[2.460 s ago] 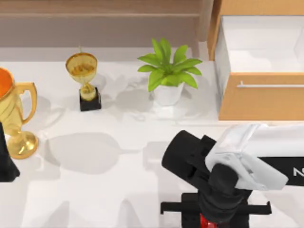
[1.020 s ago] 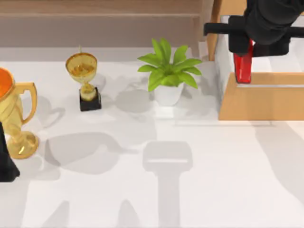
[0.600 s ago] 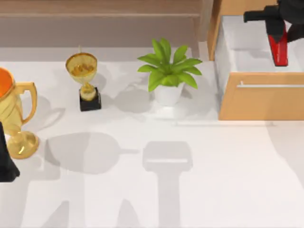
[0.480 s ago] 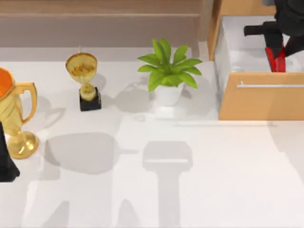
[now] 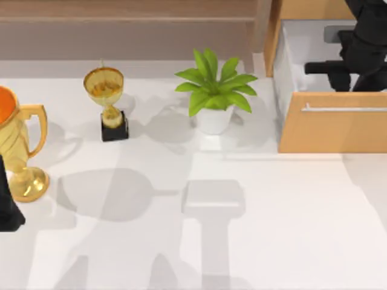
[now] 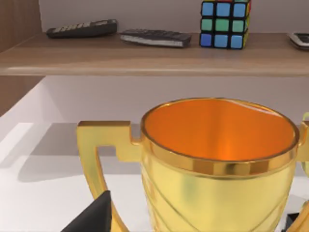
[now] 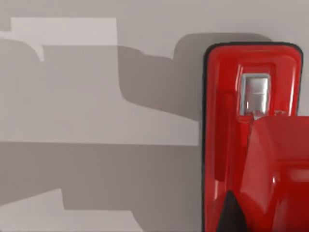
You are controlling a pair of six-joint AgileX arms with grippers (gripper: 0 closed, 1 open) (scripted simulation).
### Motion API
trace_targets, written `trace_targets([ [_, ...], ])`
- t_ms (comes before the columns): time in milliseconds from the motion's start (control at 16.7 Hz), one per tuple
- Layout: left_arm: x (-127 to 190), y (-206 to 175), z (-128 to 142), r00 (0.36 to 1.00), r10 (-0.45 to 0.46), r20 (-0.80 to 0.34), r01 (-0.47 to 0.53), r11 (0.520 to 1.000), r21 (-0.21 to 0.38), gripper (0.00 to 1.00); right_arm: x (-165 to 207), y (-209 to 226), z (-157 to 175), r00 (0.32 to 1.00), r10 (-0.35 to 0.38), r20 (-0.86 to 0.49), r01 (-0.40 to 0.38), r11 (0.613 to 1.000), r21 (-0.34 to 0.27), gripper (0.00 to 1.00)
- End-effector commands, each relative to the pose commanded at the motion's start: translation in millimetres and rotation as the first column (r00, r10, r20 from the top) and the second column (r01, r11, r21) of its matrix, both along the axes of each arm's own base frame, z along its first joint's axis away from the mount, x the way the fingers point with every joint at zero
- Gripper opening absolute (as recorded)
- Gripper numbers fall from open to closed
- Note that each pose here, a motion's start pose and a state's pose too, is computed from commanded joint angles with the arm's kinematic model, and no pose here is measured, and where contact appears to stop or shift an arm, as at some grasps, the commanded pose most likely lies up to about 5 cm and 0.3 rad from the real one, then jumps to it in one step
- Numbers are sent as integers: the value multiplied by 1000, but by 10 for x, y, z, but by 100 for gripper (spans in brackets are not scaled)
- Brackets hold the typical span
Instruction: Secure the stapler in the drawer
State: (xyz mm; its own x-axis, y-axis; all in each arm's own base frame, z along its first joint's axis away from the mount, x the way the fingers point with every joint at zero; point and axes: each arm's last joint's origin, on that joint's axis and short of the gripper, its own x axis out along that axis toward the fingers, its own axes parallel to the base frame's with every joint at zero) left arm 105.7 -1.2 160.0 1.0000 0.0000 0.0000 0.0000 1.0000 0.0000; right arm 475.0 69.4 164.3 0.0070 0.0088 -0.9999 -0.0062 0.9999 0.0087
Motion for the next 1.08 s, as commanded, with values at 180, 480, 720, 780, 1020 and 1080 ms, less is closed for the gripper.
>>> trace_targets([
  [180,0,0,0,1000,0,0,0,1000,0,100,0,19,-17,1000,3,5,-3,1000,-1,0],
  [480,0,0,0,1000,0,0,0,1000,0,100,0,1,-100,1000,0,0,0,1000,0,0],
  [720,0,0,0,1000,0,0,0,1000,0,100,0,1,-100,1000,0,0,0,1000,0,8],
  [780,0,0,0,1000,0,0,0,1000,0,100,0,1,-100,1000,0,0,0,1000,0,15],
  [1020,0,0,0,1000,0,0,0,1000,0,100,0,1,-100,1000,0,0,0,1000,0,45],
  [1080,0,0,0,1000,0,0,0,1000,0,100,0,1,-100,1000,0,0,0,1000,0,53],
])
